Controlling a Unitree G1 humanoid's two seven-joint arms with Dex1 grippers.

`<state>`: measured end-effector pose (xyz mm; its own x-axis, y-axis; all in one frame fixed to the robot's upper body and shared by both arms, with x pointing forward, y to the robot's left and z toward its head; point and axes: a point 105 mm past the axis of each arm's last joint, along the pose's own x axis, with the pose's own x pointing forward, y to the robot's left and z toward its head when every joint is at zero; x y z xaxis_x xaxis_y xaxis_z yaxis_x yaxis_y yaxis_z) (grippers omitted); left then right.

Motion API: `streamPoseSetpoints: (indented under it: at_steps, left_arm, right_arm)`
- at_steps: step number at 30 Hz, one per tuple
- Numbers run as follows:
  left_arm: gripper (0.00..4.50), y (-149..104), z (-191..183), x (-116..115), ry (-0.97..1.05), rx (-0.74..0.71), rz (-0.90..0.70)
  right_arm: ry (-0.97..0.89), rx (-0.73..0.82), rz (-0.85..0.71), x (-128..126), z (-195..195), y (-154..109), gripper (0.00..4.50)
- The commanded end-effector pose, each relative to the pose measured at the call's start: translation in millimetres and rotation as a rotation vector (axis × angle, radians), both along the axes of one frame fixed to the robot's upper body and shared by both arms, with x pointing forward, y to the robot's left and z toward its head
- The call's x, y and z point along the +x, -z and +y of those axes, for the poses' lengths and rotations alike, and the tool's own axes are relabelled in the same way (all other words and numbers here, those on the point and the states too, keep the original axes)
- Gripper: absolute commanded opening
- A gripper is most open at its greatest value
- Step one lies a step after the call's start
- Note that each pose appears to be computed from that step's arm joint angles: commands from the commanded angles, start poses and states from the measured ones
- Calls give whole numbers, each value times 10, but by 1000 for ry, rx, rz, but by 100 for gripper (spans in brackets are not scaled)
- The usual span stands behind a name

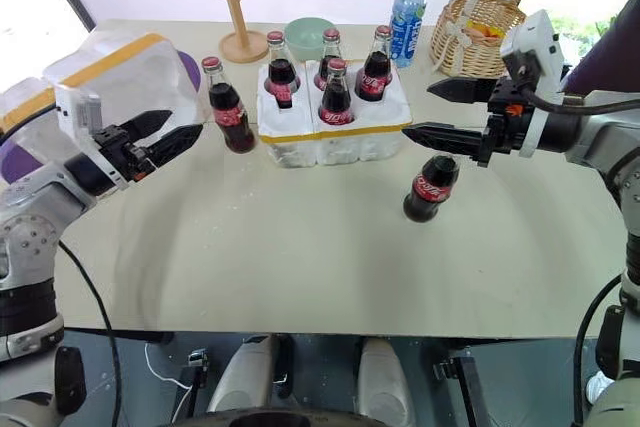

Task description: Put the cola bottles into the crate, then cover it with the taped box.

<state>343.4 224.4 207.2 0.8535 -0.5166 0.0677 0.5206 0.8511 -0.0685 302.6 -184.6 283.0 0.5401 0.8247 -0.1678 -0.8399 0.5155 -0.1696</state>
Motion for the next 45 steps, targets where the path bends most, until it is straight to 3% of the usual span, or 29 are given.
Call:
streamPoseSetpoints:
  at_steps: [1, 8, 25, 29, 30, 35, 41, 45]
  left_arm:
    - [445, -89, -152, 90, 48, 42, -73]
    - [445, 59, -230, 375, 44, 97, -74]
    - [445, 80, -440, 909, 50, 139, -91]
    - [311, 104, -325, 917, 30, 146, -81]
    - [259, 106, -302, 905, 28, 149, -79]
    - [255, 1, -202, 743, 68, 116, -79]
    - [255, -566, -374, 66, 408, -49, -103]
    - [255, -941, -477, -89, 487, -117, -161]
  right_arm:
    - [-9, 18, -44, -5, 37, -135, 450]
    - [-32, 23, -35, -49, 99, -110, 450]
    - [-24, 52, -41, -65, 139, -113, 450]
    - [-22, 56, -41, -71, 137, -124, 450]
    - [-19, 58, -40, -72, 133, -125, 450]
    - [-11, 70, -36, -69, 124, -121, 450]
    - [-6, 81, -29, -67, 129, -108, 450]
    - [-2, 85, -23, -68, 127, -93, 450]
